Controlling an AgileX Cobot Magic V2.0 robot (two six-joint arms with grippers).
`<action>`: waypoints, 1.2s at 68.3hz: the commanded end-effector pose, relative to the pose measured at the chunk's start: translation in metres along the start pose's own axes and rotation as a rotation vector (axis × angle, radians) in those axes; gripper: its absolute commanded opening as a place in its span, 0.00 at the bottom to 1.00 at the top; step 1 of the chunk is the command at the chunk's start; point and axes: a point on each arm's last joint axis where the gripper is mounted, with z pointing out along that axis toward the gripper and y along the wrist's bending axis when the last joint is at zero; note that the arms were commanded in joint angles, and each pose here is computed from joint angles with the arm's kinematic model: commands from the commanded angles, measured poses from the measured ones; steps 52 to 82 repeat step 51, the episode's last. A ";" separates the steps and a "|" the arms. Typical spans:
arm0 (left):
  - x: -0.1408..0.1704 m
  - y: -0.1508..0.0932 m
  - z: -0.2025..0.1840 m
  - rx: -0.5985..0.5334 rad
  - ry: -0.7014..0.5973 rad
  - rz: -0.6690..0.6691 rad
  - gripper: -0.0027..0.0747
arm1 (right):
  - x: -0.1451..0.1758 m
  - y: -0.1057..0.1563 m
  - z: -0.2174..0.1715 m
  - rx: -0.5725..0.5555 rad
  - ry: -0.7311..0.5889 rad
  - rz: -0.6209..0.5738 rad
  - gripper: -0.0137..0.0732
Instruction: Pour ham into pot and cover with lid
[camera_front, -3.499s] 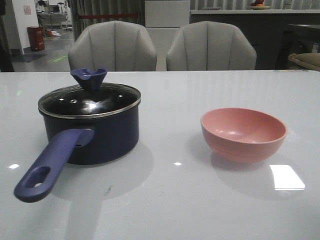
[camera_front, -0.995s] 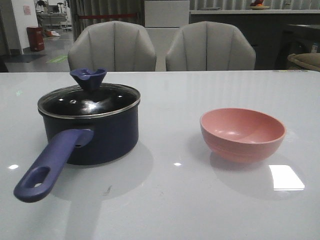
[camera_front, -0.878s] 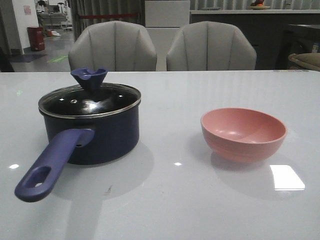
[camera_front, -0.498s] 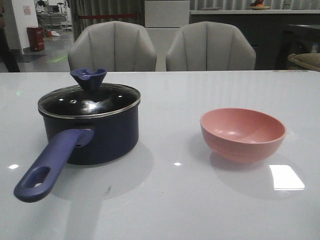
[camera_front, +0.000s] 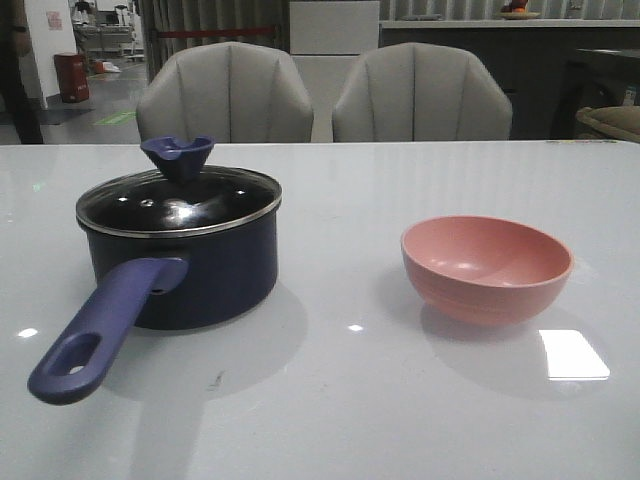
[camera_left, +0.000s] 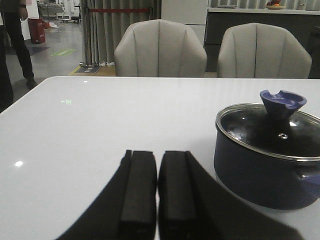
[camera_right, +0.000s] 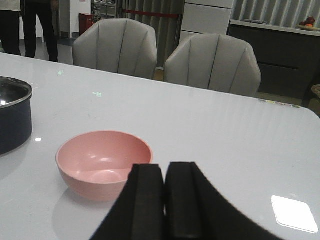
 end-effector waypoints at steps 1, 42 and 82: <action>-0.001 0.000 -0.001 -0.001 -0.079 -0.016 0.21 | -0.011 -0.001 -0.002 0.009 -0.114 -0.011 0.33; -0.001 0.000 -0.001 -0.001 -0.079 -0.016 0.21 | -0.011 -0.002 -0.002 0.029 -0.113 -0.012 0.33; -0.001 0.000 -0.001 -0.001 -0.079 -0.016 0.21 | -0.011 -0.002 -0.002 0.029 -0.113 -0.012 0.33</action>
